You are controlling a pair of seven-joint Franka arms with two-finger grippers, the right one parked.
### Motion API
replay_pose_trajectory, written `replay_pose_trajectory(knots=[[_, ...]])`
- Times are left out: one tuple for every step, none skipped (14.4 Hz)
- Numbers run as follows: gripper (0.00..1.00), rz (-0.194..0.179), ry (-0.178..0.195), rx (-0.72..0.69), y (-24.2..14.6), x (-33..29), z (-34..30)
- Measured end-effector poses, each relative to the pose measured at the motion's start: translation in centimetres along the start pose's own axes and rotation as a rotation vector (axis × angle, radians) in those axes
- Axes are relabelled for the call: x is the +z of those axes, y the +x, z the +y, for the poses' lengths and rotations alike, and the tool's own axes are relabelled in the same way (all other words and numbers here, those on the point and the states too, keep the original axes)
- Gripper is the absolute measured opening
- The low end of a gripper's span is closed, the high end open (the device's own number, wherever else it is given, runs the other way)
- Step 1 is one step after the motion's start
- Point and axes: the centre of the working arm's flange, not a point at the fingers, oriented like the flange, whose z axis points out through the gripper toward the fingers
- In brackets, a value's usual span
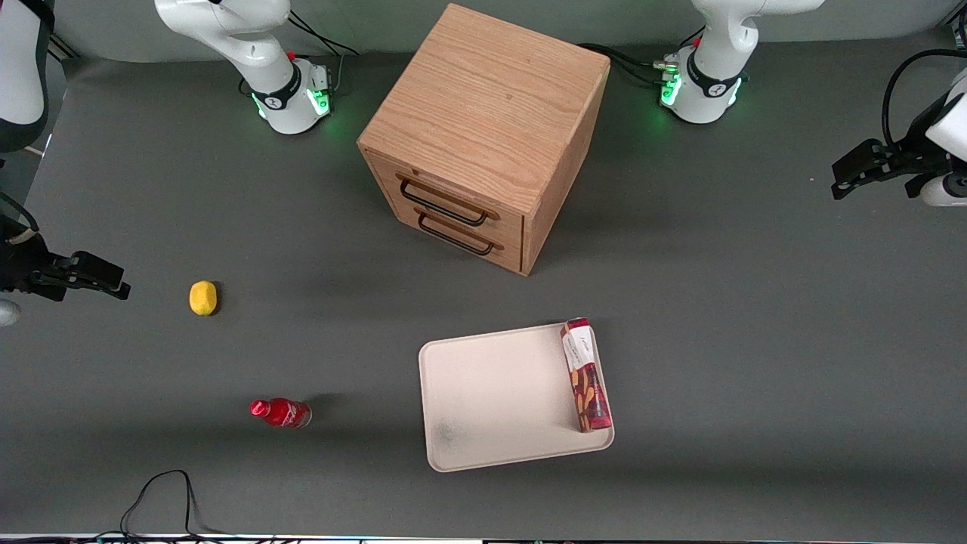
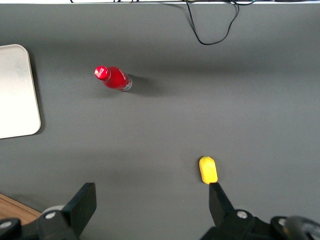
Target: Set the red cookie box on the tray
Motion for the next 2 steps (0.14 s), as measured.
replay_pose_trajectory(knots=[[1.00,-0.002,0.000,0.000,-0.04,-0.07,0.00],[1.00,-0.002,0.000,0.000,-0.05,-0.12,-0.01]])
